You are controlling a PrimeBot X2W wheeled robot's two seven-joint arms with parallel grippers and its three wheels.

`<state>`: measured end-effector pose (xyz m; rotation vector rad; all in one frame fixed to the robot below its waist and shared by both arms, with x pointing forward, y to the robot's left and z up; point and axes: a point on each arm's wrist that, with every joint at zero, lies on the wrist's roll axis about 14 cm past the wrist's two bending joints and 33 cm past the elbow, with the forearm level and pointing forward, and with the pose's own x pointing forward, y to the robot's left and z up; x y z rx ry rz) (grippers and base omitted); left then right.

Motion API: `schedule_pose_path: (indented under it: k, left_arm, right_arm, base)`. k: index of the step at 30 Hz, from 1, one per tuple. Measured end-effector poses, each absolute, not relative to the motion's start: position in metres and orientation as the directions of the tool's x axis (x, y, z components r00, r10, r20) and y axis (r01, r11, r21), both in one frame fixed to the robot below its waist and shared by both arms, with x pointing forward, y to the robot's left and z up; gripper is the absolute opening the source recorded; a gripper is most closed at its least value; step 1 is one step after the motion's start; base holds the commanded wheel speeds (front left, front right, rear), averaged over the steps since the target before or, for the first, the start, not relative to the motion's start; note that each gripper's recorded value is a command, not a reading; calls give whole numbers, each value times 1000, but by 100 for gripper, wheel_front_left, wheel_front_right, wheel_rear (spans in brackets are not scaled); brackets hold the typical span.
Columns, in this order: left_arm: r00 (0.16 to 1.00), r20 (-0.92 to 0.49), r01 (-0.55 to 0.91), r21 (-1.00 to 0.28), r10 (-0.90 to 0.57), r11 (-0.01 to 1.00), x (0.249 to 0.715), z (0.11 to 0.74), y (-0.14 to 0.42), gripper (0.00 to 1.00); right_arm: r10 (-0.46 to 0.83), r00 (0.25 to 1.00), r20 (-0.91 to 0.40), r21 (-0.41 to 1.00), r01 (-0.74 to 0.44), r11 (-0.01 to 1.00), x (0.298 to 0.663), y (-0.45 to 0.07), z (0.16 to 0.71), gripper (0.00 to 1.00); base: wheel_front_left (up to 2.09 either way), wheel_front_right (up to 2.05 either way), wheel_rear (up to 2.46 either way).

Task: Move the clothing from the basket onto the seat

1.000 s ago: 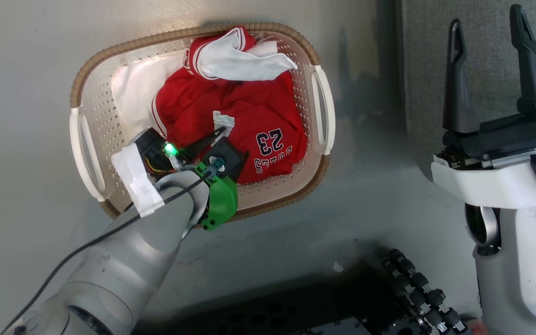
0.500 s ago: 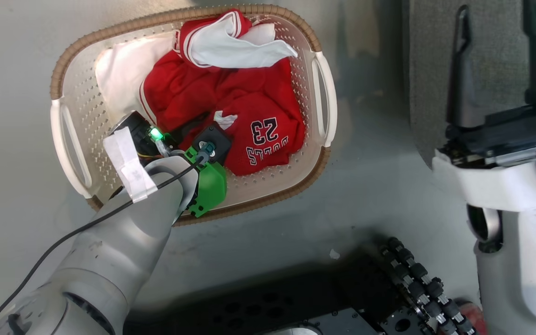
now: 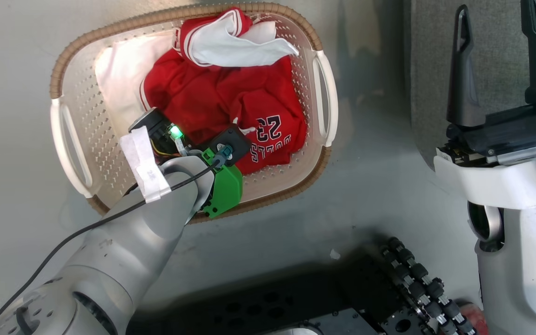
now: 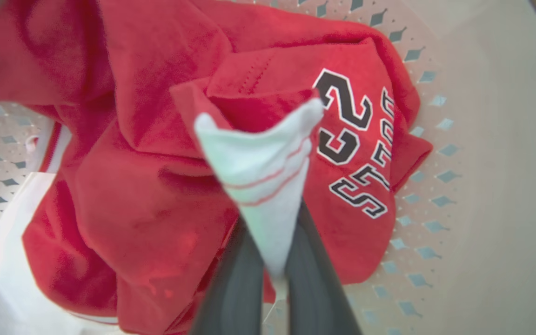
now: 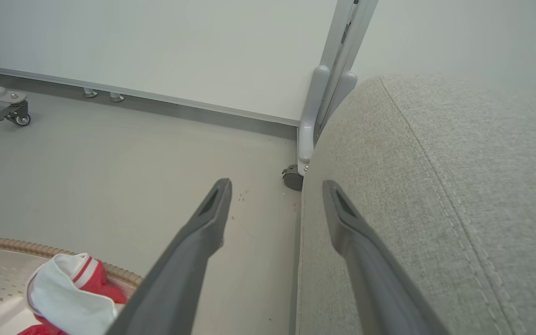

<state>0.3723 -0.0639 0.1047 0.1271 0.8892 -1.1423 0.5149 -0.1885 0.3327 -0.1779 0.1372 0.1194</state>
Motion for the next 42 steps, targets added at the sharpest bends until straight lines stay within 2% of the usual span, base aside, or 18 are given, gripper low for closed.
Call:
schedule_pose_path:
  k: [9, 18, 28, 34, 42]
  left_arm:
    - [210, -618, 814, -318, -757, 485, 392, 145, -71, 0]
    - [350, -584, 749, -295, -733, 593, 397, 198, -60, 0]
    - [544, -491, 679, -219, -681, 700, 404, 277, -37, 0]
    - [669, -366, 632, -180, -647, 754, 407, 341, -28, 0]
    - [774, -157, 606, -98, -613, 790, 402, 429, -17, 0]
  right_arm:
    - [111, 989, -102, -149, -125, 981, 516, -184, 359, 100]
    - [108, 993, -50, -121, -113, 986, 501, -182, 402, 100]
    - [131, 991, 8, -80, -130, 988, 462, -168, 454, 100]
    - [149, 989, 23, -65, -147, 987, 427, -159, 476, 100]
    - [189, 981, 32, -38, -188, 981, 376, -140, 490, 100]
  base:
    - [0, 0, 0]
    - [0, 0, 0]
    - [0, 0, 0]
    - [0, 0, 0]
    - [0, 0, 0]
